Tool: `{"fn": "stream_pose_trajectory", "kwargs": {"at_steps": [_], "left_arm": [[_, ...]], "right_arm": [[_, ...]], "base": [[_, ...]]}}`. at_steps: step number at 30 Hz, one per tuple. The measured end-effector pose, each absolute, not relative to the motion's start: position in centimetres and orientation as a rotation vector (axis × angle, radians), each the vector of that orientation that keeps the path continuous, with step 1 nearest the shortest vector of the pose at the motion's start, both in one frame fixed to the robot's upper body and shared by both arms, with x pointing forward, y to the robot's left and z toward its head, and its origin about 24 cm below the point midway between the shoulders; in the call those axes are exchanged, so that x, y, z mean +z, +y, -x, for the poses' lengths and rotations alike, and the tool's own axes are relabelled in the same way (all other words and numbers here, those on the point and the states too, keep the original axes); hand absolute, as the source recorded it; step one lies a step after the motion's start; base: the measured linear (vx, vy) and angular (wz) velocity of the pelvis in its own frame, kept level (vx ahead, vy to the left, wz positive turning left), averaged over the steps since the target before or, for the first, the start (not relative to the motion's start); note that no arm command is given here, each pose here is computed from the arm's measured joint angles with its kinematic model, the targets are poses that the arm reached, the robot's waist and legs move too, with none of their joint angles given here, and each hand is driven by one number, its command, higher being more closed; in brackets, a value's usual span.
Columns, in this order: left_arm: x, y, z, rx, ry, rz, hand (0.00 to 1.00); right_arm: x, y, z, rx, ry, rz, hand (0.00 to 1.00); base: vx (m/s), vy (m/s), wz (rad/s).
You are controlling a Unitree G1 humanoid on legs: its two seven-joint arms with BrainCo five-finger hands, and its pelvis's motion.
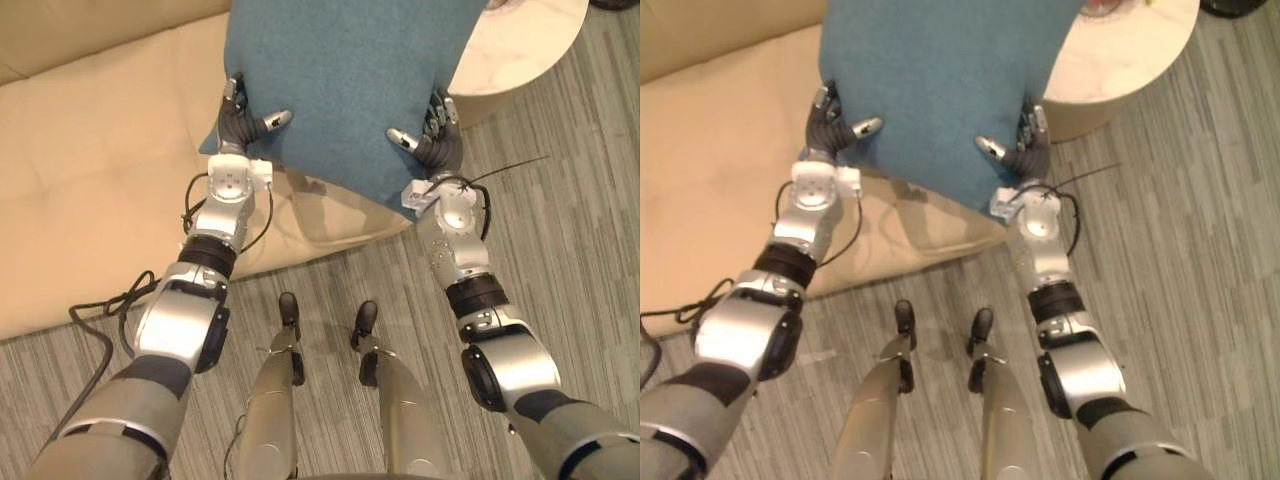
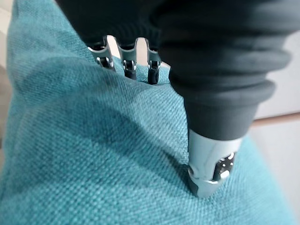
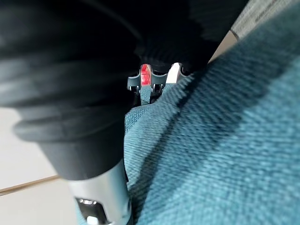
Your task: Pick up cushions and gather them together orderly.
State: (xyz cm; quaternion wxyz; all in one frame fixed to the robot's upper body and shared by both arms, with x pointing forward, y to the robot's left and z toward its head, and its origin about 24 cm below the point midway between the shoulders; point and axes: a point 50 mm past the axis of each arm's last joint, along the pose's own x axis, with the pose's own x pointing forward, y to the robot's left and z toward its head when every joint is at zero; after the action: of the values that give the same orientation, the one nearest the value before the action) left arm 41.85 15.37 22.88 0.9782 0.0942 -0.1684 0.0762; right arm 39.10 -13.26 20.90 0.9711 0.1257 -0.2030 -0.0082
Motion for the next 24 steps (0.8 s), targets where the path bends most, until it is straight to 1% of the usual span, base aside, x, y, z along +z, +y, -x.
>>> {"fn": "stream_pose_trajectory", "kwargs": {"at_steps": [7, 13, 18, 24], "left_arm": [[25.7, 15.7, -41.9, 0.203, -0.402, -0.300, 1.00], [27.1, 15.3, -41.7, 0.196, -0.461, -0.291, 1.00], [27.9, 14.3, -41.1, 0.176, -0.510, -0.176, 1.00], [24.5, 12.1, -39.1, 0.120, -0.537, -0.066, 1.00]], "right_arm": [[22.4, -13.1, -39.0, -0.011, -0.463, -0.341, 1.00], [23.3, -13.2, -38.5, 0.002, -0.506, -0.418, 1.00], [23.1, -12.7, -38.3, 0.015, -0.505, -0.442, 1.00], [18.6, -13.2, -36.0, -0.033, -0.447, -0.481, 1.00]], "base": [[0.01, -0.020, -0.07], [0.04, -0.004, 0.01], [0.06, -0.012, 0.00], [0.08, -0.015, 0.14]]}}
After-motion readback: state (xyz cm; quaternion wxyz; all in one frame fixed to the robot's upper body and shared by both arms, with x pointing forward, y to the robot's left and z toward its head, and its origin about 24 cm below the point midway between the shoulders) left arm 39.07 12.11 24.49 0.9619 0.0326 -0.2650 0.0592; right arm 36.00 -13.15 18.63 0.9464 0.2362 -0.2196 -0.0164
